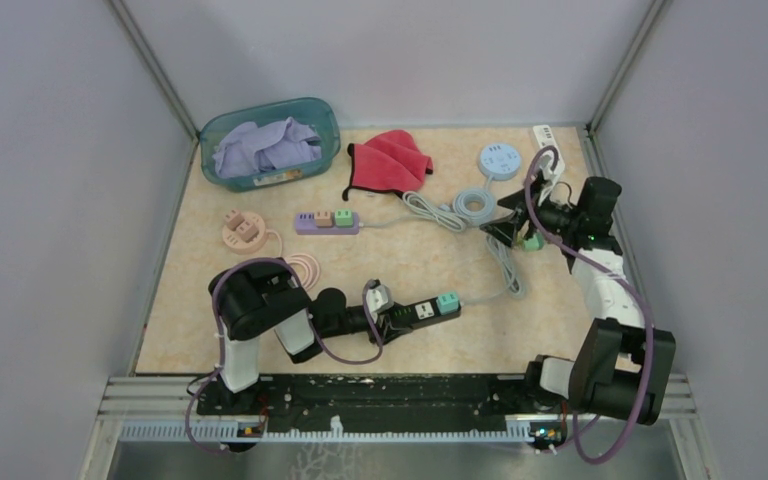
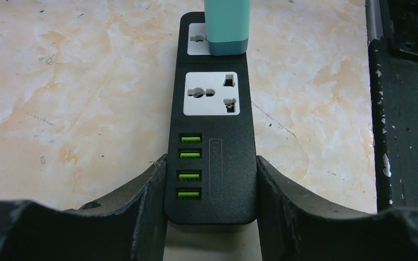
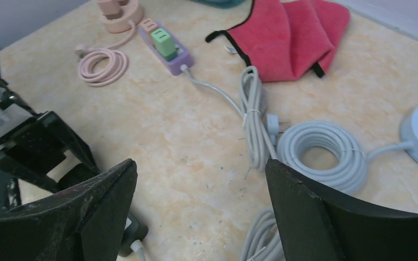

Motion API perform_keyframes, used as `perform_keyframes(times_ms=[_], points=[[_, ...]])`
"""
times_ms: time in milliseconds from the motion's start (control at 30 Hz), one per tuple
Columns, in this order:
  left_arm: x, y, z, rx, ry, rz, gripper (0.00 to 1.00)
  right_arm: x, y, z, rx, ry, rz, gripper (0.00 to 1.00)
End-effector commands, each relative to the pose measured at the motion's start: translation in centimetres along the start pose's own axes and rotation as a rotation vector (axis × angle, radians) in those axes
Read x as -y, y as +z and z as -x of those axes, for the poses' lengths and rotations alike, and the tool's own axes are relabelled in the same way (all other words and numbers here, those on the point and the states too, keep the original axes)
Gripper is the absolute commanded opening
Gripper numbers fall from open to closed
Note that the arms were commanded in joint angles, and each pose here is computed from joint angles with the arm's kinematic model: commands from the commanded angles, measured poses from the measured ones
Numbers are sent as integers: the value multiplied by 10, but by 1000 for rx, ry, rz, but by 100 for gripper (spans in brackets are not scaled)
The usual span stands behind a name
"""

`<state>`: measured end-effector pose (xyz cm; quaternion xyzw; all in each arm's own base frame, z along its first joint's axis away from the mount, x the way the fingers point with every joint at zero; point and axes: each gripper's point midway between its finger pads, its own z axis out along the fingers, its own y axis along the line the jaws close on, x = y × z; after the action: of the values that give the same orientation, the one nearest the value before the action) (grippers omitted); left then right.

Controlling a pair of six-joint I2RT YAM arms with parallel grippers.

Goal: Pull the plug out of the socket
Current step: Place the plug at the center of the board, then remove the plug from the socket.

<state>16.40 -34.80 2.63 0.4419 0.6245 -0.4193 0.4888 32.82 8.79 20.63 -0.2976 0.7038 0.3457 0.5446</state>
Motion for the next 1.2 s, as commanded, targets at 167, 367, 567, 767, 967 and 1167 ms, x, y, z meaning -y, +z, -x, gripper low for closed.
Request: perform_keyframes(times_ms=[167,367,567,767,967,1167], points=[[3,8,14,48,4,-28,1,-59,-9,14,92,-123,323,99],[3,8,14,46,3,-32,1,-82,-12,1,117,-195,402,99],[3,10,13,43,2,-33,1,-95,-4,-16,111,-220,452,99],[3,10,13,42,0,-34,1,-104,11,-47,-6,-297,485,99],[3,11,13,39,0,-35,1,-121,15,-85,-138,-385,593,99],[2,11,12,35,-1,-33,1,-133,21,-121,-280,-468,679,97]])
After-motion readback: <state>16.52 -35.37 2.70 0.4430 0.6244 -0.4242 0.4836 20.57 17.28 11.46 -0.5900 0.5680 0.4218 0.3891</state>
